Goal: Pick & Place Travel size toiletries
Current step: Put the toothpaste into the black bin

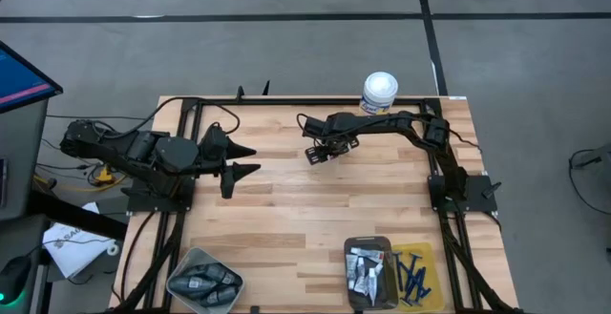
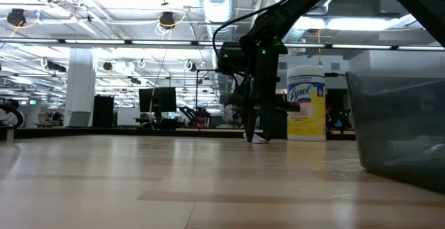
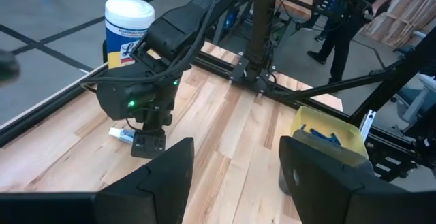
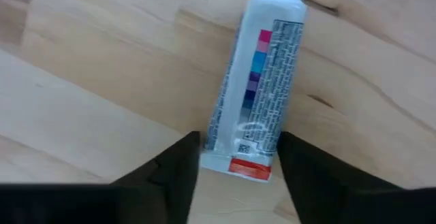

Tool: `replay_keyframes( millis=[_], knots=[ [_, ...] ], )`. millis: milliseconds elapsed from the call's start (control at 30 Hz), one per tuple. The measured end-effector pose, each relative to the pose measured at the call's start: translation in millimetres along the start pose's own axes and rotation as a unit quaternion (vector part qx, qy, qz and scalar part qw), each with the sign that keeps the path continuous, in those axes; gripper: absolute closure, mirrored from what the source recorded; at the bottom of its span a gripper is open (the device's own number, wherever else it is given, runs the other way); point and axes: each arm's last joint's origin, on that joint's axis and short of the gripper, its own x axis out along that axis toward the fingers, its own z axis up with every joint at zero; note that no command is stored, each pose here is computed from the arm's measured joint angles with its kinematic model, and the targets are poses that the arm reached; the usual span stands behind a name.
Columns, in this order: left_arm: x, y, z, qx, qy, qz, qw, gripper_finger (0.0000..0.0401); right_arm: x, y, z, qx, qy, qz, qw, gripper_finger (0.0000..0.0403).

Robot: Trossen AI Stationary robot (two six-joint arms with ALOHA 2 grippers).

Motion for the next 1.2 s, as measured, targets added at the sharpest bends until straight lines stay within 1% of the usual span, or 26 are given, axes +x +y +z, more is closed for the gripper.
replay_keyframes(
  millis=[167, 267, 367, 600, 733, 800, 900, 1000, 1100, 1200],
  knots=[
    [0.0, 0.0, 0.0, 0.0, 0.0, 0.0, 1.0, 0.0188, 0.7, -1.0, -1.1, -0.002, 0.007, -0.004, 1.0, 0.0274],
    [0.0, 0.0, -0.1, 0.0, 0.0, 0.0, 1.0, 0.0188, 1.2, -0.4, -1.8, -0.008, 0.011, -0.002, 1.0, 0.0302],
    [0.0, 0.0, 0.0, 0.0, 0.0, 0.0, 1.0, 0.0188, 1.2, -0.5, -2.4, -0.008, 0.014, -0.002, 1.0, 0.0316],
    [0.0, 0.0, 0.0, 0.0, 0.0, 0.0, 1.0, 0.0188, -0.3, 1.0, -7.9, -0.016, 0.027, -0.01, 0.999, 0.0334],
    [0.0, 0.0, 0.0, 0.0, 0.0, 0.0, 1.0, 0.0188, -9.0, 5.9, -13.6, -0.043, 0.041, -0.011, 0.998, 0.0346],
    [0.0, 0.0, 0.0, 0.0, 0.0, 0.0, 1.0, 0.0188, -18.4, 8.1, -16.0, -0.054, 0.043, -0.01, 0.998, 0.035],
    [0.1, 0.0, -0.1, 0.0, 0.0, 0.0, 1.0, 0.0188, -41.5, 13.1, -17.9, -0.067, 0.02, 0.009, 0.998, 0.0355],
    [0.1, -0.1, 0.0, 0.0, 0.0, 0.0, 1.0, 0.0188, -64.8, 17.0, -27.9, -0.081, 0.002, 0.023, 0.996, 0.0359],
    [0.1, -0.1, 0.1, -0.001, -0.001, 0.0, 1.0, 0.0188, -89.8, 23.9, -49.2, -0.096, -0.006, 0.036, 0.995, 0.036],
    [0.1, -0.1, 0.1, -0.001, -0.001, 0.0, 1.0, 0.0188, -121.2, 30.6, -80.4, -0.124, -0.012, 0.054, 0.991, 0.036]
  ],
)
